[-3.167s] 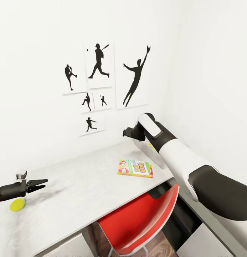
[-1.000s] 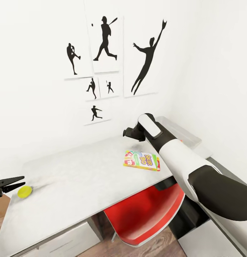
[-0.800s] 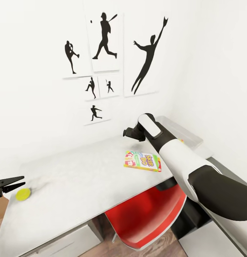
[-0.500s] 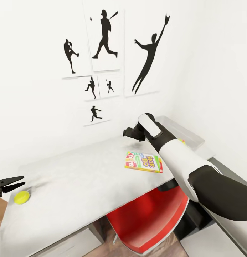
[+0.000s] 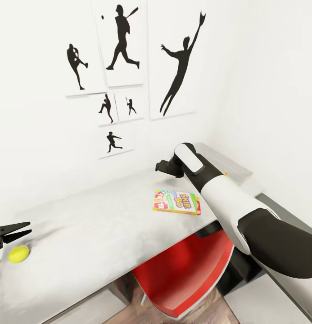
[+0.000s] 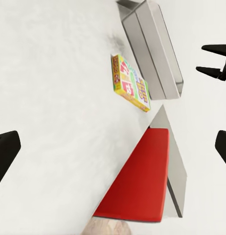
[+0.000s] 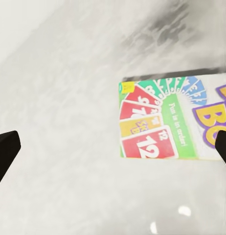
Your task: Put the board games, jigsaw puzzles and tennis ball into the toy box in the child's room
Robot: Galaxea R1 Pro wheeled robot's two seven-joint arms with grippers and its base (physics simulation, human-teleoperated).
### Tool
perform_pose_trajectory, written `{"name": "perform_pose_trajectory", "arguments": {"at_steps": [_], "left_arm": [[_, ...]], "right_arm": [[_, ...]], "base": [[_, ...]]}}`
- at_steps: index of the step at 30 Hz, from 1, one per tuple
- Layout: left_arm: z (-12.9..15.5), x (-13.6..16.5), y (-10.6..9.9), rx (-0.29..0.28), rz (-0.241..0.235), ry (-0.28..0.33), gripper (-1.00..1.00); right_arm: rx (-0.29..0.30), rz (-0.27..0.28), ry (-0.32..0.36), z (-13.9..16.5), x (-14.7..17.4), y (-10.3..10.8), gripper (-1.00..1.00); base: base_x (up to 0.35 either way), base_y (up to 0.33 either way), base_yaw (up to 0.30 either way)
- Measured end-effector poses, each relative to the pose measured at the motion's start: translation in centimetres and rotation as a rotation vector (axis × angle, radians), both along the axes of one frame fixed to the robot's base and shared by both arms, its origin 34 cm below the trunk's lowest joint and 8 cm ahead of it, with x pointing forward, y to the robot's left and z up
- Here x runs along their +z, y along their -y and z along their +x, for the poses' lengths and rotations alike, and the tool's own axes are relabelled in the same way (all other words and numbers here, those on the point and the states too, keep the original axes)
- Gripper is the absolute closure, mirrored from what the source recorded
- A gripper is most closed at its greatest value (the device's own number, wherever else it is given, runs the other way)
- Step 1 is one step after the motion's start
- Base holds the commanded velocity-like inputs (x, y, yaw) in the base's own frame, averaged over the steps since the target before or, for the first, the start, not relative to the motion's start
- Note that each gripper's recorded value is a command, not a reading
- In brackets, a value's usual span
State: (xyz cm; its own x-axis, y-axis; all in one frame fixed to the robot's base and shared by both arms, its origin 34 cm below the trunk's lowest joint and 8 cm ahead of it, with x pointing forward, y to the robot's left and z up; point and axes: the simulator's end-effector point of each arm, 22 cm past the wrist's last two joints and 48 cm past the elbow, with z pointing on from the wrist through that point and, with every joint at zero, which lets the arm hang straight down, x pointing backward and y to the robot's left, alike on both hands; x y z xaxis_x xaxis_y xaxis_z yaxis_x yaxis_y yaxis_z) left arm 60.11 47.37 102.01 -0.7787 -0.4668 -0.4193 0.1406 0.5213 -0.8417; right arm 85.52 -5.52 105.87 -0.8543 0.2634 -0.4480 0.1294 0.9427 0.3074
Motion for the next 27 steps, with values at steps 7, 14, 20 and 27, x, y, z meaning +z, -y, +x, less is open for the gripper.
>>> {"name": "perform_pose_trajectory", "arguments": {"at_steps": [7,14,20,27], "left_arm": [[0.0,-0.3,0.0,0.0,0.0,-0.006,-1.0],[0.0,-0.4,0.0,0.0,0.0,-0.008,-1.0],[0.0,-0.5,0.0,0.0,0.0,-0.01,-1.0],[0.0,-0.8,-0.1,0.002,0.0,-0.015,-1.0]], "right_arm": [[-0.002,0.0,-0.006,0.1,-0.5,0.0,-1.0],[-0.004,-0.002,-0.008,0.1,-0.7,0.1,-1.0],[-0.004,-0.002,-0.01,0.1,-0.8,0.1,-1.0],[-0.004,-0.002,-0.017,0.1,-1.3,0.1,-1.0]], "base": [[0.0,0.005,-0.129],[0.0,0.048,-0.028],[0.004,0.016,-0.044],[0.036,0.003,-0.105]]}}
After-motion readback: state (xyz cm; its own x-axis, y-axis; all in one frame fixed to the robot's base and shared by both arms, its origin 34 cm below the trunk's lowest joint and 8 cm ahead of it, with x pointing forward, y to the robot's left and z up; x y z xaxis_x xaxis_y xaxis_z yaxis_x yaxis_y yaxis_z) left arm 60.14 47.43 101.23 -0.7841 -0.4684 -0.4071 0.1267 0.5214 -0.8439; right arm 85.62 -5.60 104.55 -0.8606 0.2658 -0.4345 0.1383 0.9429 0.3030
